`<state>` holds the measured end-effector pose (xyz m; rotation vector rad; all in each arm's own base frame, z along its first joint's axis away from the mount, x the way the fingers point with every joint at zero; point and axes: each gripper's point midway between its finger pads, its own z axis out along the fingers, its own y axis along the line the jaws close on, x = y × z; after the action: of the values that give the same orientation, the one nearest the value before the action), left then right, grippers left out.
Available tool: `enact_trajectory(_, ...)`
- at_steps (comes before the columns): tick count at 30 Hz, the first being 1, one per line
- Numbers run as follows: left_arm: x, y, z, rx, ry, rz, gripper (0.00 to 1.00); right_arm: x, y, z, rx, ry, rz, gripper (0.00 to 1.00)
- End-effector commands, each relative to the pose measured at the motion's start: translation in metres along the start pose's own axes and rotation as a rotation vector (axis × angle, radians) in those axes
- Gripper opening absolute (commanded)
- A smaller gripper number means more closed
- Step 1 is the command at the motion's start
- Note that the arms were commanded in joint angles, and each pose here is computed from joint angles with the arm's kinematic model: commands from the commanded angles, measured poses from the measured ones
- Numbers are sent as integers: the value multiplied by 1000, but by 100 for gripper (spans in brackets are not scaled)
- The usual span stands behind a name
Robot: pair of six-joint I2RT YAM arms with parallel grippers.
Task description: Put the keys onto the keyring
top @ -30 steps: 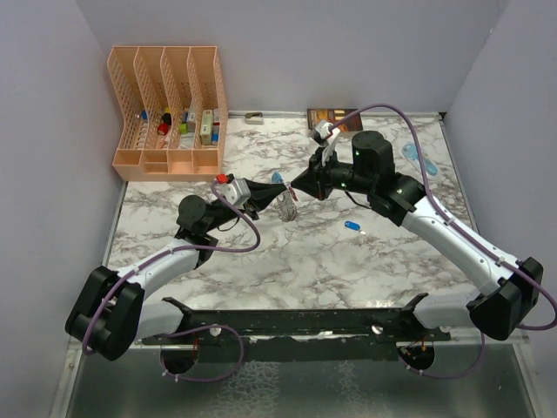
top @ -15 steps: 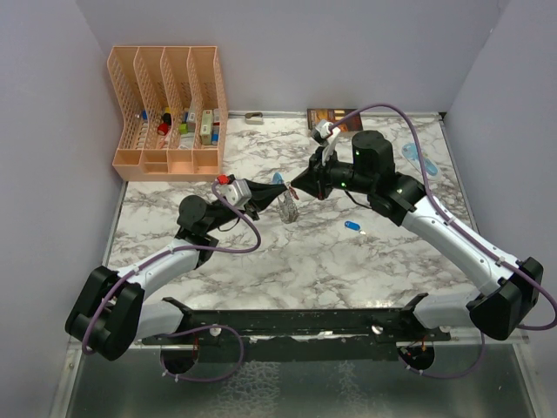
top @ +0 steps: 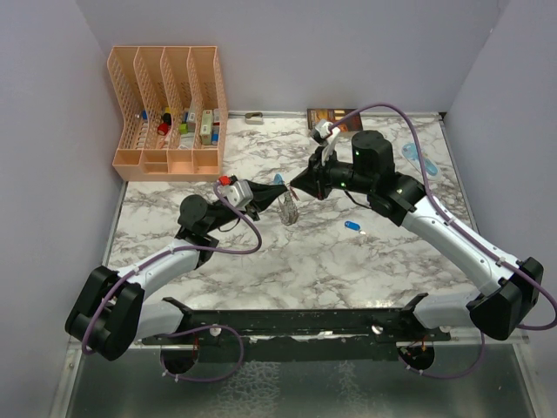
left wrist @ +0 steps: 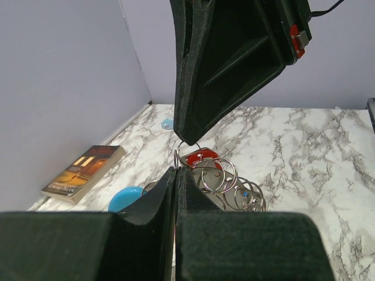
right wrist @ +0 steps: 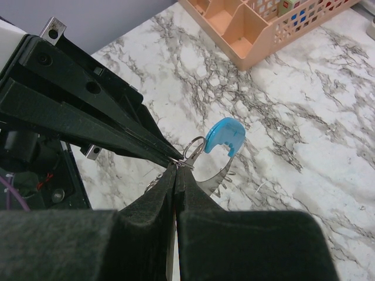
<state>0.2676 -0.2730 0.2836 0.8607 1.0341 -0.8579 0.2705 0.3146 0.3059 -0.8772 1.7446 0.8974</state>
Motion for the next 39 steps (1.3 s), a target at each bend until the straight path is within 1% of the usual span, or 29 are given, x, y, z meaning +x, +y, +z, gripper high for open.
enact_trajectory(1, -24, 5, 8, -12, -64, 48, 0, -18, 4, -8, 14, -44, -11, 1)
enact_trajectory(24, -28, 3, 7, -1, -75, 49, 0, -22, 1, -11, 37, -54, -15, 1)
enact_trajectory(39, -34, 1, 7, 4, -89, 37, 0, -14, -5, -7, 62, -40, -10, 1)
